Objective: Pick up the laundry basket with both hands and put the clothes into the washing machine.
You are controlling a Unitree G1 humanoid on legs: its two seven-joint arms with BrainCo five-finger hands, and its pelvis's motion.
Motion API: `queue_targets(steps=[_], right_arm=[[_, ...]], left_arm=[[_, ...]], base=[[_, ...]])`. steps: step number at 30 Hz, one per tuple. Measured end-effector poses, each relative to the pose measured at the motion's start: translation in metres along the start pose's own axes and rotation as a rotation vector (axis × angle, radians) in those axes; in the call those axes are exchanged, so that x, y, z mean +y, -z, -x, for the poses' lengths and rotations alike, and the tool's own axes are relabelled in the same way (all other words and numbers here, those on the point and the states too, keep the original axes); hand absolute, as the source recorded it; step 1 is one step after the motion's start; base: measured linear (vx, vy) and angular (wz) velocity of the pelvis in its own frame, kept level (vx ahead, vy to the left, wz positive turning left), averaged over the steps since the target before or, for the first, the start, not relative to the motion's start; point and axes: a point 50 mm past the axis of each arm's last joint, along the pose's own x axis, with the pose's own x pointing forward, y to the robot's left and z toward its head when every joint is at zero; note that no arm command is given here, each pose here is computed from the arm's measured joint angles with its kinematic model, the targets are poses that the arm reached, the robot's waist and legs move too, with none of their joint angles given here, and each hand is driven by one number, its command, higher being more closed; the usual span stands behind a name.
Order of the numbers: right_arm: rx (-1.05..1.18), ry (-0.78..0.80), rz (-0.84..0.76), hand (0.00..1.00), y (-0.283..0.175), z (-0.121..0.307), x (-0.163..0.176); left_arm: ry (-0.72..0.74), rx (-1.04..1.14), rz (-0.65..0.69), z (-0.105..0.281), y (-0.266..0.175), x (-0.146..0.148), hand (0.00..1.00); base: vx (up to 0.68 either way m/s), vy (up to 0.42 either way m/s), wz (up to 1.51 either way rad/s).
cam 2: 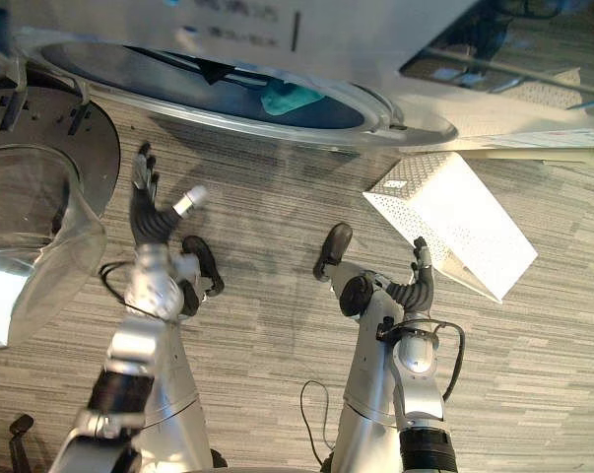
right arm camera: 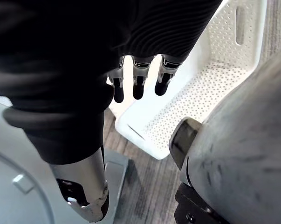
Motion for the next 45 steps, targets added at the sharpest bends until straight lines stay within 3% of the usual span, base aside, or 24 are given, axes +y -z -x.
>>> queue_targets(steps=[2,11,17,27,34,38,45], right_arm=[[-0.003,0.022,0.021,0.00,0.000,0.000,-0.002],[0.182,-0.023,0.124,0.00,0.036,0.004,-0.007],[0.414,-0.080,0.135,0.00,0.081,0.035,-0.003],[0.632,-0.129,0.151,0.00,0.119,0.082,-0.017],[0.831,-0.142,0.117,0.00,0.149,0.118,-0.018],[0.890,-0.160,0.143,0.00,0.157,0.121,-0.020],[0.906,-0.189,0.179,0.00,0.159,0.119,-0.022]], left_arm=[[0.017,0.021,-0.069,0.015,0.002,-0.004,0.00],[0.204,0.212,0.058,0.053,0.026,-0.026,0.00],[0.300,0.450,0.102,0.085,0.068,-0.032,0.00],[0.303,0.630,0.256,0.114,0.085,-0.034,0.00],[0.366,0.820,0.161,0.163,0.118,-0.025,0.00],[0.436,0.878,0.082,0.173,0.133,-0.023,0.00],[0.410,0.950,0.038,0.185,0.146,-0.007,0.00]], base=[[0.04,-0.047,0.13],[0.02,-0.033,0.09],[-0.01,-0.059,0.18],[0.08,-0.063,0.50],[-0.06,0.250,0.17],[-0.14,0.246,-0.12],[-0.19,0.063,-0.19]])
